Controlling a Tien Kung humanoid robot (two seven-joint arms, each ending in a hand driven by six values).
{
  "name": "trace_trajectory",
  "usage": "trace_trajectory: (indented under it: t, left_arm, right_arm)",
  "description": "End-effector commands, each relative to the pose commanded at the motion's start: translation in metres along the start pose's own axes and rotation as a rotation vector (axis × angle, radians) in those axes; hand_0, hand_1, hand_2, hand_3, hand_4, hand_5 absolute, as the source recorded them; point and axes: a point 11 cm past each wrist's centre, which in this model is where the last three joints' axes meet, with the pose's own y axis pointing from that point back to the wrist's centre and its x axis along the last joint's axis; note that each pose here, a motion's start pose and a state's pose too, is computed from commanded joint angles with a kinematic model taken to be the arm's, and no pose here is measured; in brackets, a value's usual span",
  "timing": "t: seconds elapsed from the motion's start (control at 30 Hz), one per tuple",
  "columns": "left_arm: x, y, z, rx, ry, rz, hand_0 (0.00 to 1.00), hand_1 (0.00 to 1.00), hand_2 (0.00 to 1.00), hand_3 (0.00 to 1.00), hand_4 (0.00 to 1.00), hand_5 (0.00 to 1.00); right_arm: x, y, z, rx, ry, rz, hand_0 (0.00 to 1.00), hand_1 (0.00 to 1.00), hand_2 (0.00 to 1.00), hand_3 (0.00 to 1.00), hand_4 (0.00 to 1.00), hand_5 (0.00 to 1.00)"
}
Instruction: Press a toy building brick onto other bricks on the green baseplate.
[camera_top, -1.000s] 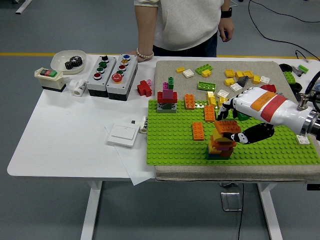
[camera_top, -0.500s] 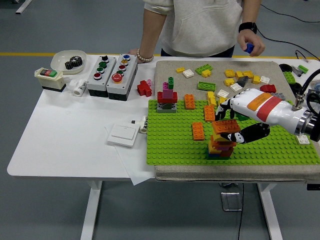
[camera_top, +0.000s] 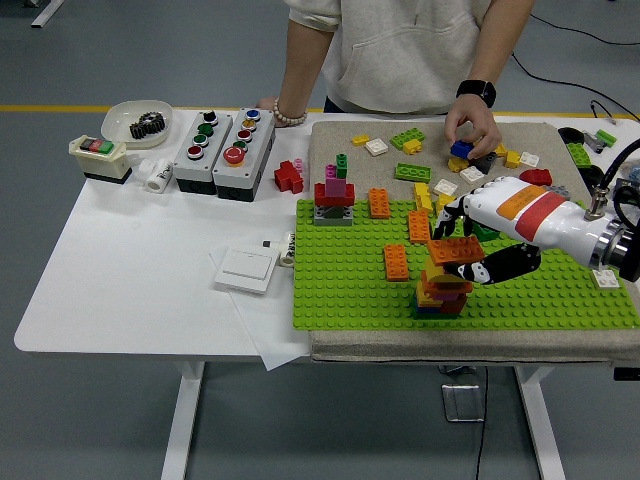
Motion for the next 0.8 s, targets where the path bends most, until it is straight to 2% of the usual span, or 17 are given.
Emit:
trace_trajectory:
  t: [0.43,0.8]
  left_arm:
    - [-0.0003,0.0001,0.0006,-0.002,0.001,0.000,0.808,0.770,0.748,0.586,0.651,0.661]
    - [0.0001,0.0004,0.0027,-0.005,-0.001,0.000,0.808,0.769,0.748,0.586,0.651,0.661]
  right_arm:
    - [-0.0007,0.0027,0.0070,-0.022,0.001,0.001,0.386,0.466,0.572,0.547,0.737,0.358]
    - [0.0005,0.0016,0.0045,-0.013,-0.001,0.004,0.386,0.466,0.572,0.548,0.739,0.360]
